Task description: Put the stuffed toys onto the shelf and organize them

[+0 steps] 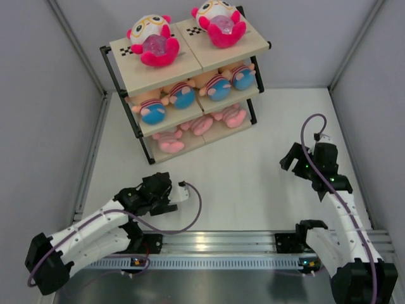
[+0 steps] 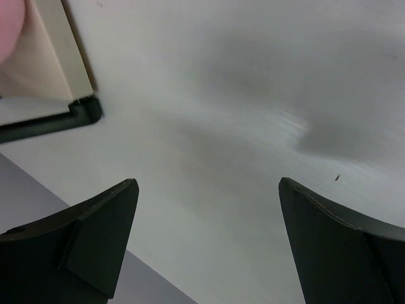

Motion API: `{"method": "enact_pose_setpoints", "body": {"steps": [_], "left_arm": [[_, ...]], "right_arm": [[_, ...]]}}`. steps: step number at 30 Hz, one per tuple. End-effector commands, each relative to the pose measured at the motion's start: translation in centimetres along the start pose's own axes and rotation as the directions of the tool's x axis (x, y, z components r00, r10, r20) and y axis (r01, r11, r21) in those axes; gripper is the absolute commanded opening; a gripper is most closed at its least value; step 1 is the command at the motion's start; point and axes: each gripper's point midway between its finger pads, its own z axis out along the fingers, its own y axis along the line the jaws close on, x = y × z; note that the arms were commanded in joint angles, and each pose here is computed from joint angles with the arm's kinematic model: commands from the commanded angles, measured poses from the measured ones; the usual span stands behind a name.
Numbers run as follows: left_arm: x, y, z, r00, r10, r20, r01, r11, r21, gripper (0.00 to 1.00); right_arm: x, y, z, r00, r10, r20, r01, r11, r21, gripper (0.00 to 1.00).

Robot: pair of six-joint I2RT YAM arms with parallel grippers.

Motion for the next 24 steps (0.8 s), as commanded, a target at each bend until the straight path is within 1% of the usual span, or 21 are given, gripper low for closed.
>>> {"method": "enact_pose_setpoints", "body": {"steps": [1, 4, 5, 8, 12, 13, 14, 16, 17, 20, 24], "left_arm": [[0.2, 0.4, -0.8, 0.988, -0.137, 0.071, 0.140, 0.989, -0.037, 0.99], [-0.3, 1.1, -1.4, 0.958, -0.238, 0.160, 0.248, 0.968, -0.047, 0.99], [0.1, 1.3, -1.2, 0.948, -0.276, 0.161, 0.288, 0.956, -0.058, 0.99], [0.5, 2.4, -1.7, 0.935, -0.305, 0.184, 0.328, 0.938, -0.115, 0.99], [0.0, 3.0, -2.5, 0.909, -0.345, 0.235, 0.379, 0.917, -0.122, 0.99], [-0.5, 3.0, -2.7, 0.898, -0.349, 0.269, 0.387, 0.916, -0.103, 0.99], [0.4, 3.4, -2.7, 0.886, -0.382, 0.261, 0.422, 0.898, -0.119, 0.98], [1.4, 4.1, -2.9, 0.875, -0.407, 0.262, 0.455, 0.876, -0.159, 0.99], [2.2, 4.7, -3.2, 0.861, -0.435, 0.264, 0.489, 0.850, -0.194, 0.99], [3.7, 5.4, -3.3, 0.836, -0.486, 0.254, 0.541, 0.807, -0.237, 0.99], [5.0, 5.6, -3.1, 0.825, -0.525, 0.210, 0.565, 0.783, -0.260, 0.99]], "right_arm": [[-1.5, 0.5, -0.4, 0.995, -0.024, 0.100, 0.028, 0.999, -0.040, 0.88], [-1.0, 0.3, -0.4, 0.993, -0.027, 0.119, 0.033, 0.998, -0.051, 0.88], [-1.0, 0.3, -0.5, 0.992, -0.029, 0.125, 0.035, 0.998, -0.052, 0.88], [-1.2, 0.4, -0.7, 0.987, -0.029, 0.157, 0.040, 0.997, -0.066, 0.88], [-1.6, 0.5, -1.1, 0.977, -0.027, 0.211, 0.045, 0.996, -0.078, 0.88], [-1.3, 0.3, -0.9, 0.978, -0.023, 0.209, 0.039, 0.996, -0.075, 0.88], [-1.4, 0.3, -0.8, 0.975, -0.023, 0.220, 0.041, 0.996, -0.077, 0.88], [-1.3, 0.2, -0.9, 0.972, -0.023, 0.233, 0.043, 0.996, -0.081, 0.88], [-1.4, 0.3, -0.8, 0.969, -0.022, 0.244, 0.044, 0.995, -0.087, 0.88], [-1.4, 0.2, -0.8, 0.961, -0.018, 0.276, 0.046, 0.994, -0.094, 0.88], [-1.5, 0.2, -0.8, 0.947, -0.024, 0.320, 0.061, 0.993, -0.106, 0.88]]}}
